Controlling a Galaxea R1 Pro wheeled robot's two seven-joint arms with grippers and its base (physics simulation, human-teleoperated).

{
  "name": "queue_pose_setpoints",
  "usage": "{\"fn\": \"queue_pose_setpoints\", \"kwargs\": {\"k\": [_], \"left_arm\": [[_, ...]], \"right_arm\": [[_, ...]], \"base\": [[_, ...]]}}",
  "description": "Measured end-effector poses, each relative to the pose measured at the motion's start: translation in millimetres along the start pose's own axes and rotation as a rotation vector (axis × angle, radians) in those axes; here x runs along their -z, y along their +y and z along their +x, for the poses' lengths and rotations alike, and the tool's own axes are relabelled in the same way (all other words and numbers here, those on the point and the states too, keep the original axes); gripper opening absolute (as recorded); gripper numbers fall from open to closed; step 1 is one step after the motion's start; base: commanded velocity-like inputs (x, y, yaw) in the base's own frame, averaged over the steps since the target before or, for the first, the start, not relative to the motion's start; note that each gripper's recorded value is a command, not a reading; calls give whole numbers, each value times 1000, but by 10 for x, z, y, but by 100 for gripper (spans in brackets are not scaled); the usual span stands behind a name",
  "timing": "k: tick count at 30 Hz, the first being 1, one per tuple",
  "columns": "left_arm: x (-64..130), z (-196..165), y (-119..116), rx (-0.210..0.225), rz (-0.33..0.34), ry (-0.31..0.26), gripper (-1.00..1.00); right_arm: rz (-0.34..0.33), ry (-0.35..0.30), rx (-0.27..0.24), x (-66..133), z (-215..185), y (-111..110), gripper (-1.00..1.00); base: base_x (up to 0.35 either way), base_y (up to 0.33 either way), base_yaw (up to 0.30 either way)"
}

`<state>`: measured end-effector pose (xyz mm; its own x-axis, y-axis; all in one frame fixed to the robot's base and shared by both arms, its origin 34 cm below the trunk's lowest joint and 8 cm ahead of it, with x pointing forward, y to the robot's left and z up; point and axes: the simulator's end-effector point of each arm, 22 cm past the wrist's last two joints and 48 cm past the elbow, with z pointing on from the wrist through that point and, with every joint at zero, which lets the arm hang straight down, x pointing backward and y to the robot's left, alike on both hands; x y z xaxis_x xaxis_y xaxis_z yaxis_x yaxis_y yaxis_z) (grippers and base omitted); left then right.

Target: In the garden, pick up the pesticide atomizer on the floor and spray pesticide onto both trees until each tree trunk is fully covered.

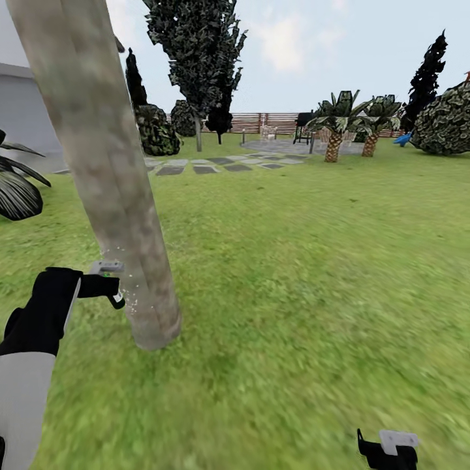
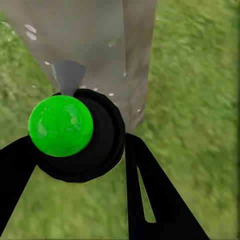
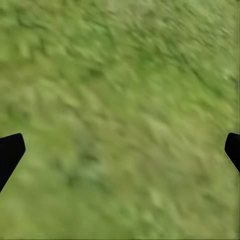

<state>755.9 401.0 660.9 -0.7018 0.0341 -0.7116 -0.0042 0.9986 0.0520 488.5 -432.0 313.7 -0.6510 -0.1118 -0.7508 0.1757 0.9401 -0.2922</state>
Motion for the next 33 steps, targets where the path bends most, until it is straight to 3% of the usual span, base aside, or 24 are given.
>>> {"fn": "queue_pose_setpoints", "kwargs": {"k": [12,21,33], "left_arm": [[-13,57,22,-4,-6,8,-100],[-13,59,28,-5,-8,8,-100],[-12,64,36,-4,-9,11,-100]], "right_arm": [[0,0,0,0,0,0,100],[0,0,0,0,0,0,100],[0,0,-1,0,0,-1,100]], "base": [[108,-114,229],[0,-261,26],[12,-270,220]]}}
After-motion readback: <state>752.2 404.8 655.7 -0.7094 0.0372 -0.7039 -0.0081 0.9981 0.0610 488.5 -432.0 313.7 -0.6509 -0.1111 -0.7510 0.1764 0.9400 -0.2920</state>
